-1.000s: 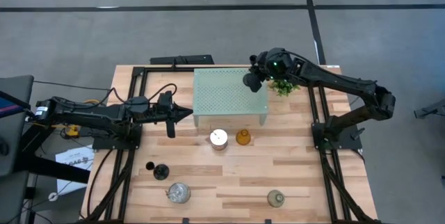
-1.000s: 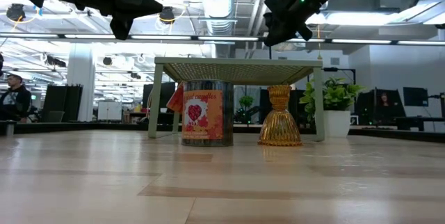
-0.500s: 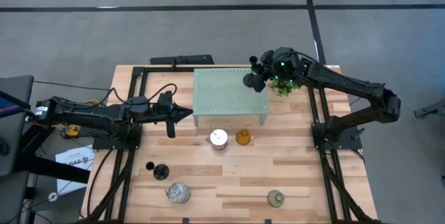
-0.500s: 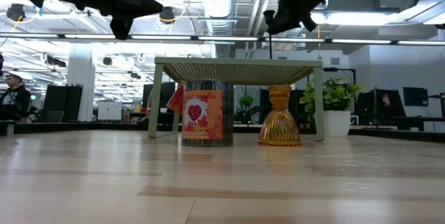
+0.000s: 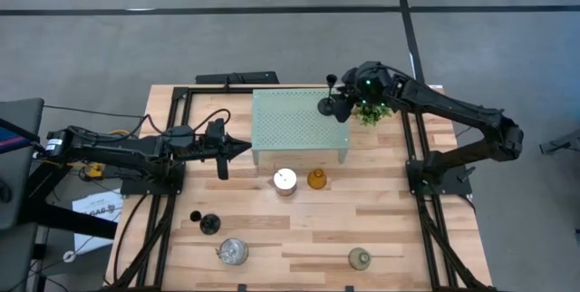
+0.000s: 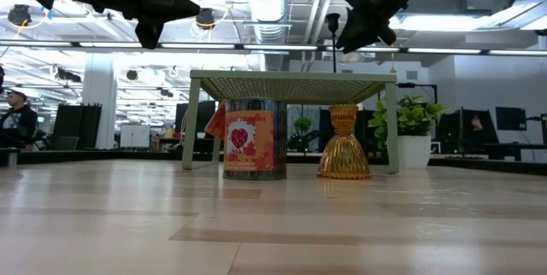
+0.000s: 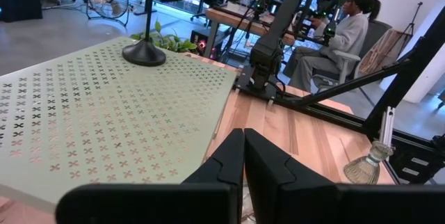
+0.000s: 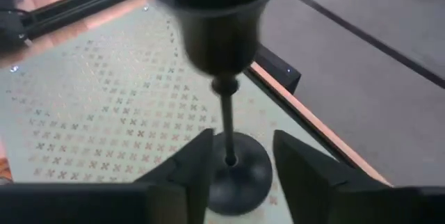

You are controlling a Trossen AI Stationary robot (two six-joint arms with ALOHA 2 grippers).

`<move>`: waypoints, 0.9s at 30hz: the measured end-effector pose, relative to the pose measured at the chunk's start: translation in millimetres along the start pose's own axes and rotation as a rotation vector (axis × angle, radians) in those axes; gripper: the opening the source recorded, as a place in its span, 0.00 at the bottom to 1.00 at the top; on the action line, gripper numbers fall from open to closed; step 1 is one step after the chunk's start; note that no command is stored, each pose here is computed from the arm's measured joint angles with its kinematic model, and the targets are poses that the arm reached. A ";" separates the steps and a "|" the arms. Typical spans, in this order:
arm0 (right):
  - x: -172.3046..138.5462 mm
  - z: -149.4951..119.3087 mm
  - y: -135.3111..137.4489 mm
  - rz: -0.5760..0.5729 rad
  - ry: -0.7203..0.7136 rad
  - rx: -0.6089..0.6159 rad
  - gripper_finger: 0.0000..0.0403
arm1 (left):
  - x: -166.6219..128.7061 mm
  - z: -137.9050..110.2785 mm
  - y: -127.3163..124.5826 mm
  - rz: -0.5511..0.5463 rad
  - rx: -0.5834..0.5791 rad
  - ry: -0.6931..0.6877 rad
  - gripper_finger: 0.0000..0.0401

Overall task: Pick & Place candle stick holders
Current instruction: Put the green glass candle holder on the shelf

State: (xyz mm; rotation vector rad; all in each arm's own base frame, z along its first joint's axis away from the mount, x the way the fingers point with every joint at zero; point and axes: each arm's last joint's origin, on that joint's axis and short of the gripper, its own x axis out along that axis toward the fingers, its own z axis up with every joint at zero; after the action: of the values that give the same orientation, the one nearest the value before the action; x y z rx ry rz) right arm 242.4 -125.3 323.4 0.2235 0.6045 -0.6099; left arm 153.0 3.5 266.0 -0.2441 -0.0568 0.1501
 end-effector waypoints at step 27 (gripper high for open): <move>-27.2 -46.3 67.2 0.442 0.406 -0.136 0.37 | -0.1 0.1 0.0 0.000 0.000 -0.001 0.03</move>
State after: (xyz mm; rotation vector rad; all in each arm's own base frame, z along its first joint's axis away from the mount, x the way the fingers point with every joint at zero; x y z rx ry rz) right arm 243.1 -41.6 303.7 0.3449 0.9516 -0.0909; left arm 152.9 3.5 266.1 -0.2441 -0.0575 0.1498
